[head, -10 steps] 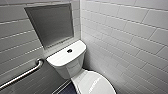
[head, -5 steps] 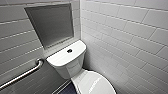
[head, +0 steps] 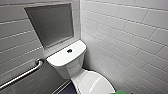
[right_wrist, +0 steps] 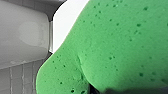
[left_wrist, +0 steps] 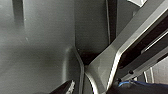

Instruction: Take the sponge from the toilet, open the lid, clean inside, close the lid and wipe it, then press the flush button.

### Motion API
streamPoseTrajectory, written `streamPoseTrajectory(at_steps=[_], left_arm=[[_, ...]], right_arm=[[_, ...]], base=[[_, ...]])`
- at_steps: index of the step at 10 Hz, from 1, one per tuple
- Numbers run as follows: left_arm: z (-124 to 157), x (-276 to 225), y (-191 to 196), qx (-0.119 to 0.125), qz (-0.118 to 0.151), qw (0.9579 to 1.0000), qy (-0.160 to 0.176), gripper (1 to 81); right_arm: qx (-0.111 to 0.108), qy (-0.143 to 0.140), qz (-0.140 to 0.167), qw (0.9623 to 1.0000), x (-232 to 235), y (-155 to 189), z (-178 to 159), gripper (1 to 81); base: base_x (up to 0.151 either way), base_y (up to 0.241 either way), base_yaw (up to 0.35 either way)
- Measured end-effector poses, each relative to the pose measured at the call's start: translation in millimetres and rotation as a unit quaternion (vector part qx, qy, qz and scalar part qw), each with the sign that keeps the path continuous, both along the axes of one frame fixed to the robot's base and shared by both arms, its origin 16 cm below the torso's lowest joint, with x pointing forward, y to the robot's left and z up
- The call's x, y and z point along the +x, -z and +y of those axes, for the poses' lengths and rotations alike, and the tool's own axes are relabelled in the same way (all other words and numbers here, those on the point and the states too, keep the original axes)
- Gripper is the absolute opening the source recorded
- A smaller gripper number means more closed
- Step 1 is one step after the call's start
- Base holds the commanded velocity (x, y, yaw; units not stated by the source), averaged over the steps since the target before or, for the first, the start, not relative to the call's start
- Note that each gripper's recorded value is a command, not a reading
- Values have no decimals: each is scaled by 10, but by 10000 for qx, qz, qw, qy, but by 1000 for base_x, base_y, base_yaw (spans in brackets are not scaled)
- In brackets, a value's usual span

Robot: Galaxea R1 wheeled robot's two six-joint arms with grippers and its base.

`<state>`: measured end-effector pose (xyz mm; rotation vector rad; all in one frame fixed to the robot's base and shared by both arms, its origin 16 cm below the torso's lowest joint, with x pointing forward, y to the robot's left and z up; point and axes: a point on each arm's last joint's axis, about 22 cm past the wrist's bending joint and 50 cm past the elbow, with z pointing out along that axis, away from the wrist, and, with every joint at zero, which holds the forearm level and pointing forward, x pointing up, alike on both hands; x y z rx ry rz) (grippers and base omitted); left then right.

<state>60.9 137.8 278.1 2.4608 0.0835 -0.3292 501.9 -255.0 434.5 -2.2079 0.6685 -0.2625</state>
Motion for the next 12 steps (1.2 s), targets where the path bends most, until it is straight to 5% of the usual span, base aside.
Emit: streamPoseTrajectory(at_steps=[6,9,12], left_arm=[[-25,119,33,-16,-75,10000,3,811],[-44,101,26,-28,-57,10000,6,811],[-48,104,26,-30,-59,10000,4,811]], right_arm=[[-19,-1234,-273,9920,1051,-76,851,10],[-404,-1511,-124,9876,1416,194,1035,10],[-549,-1932,-524,9782,1897,78,1711,10]], base=[[0,0,0],[0,0,0],[0,0,0]])
